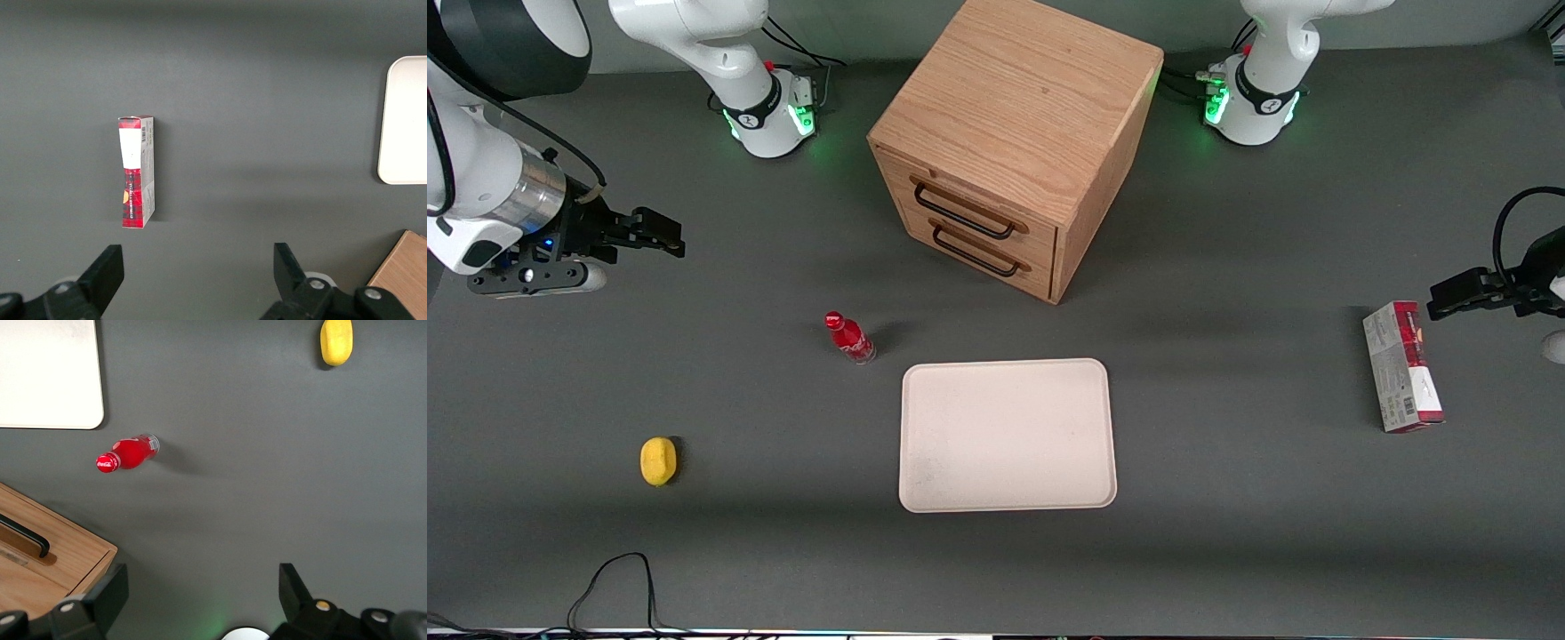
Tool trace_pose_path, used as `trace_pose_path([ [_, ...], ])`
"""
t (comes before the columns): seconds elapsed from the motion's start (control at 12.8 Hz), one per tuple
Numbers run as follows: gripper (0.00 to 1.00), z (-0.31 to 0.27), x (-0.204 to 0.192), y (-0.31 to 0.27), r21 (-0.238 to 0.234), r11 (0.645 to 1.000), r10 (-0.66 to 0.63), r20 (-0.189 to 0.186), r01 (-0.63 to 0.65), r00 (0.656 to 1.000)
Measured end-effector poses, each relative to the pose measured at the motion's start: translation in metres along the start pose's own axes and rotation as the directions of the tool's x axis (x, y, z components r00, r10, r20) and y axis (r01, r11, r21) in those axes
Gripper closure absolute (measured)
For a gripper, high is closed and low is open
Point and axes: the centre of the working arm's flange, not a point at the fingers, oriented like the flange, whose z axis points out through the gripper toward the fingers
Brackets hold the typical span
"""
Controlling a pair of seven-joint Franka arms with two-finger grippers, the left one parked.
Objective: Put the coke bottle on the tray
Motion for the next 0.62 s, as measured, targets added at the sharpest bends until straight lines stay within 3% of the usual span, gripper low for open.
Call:
trace_pose_path([
  [0.62, 0.0, -0.0045, 0.0005, 0.0027, 0.002, 1.0, 0.005, 0.0, -0.005, 1.0],
])
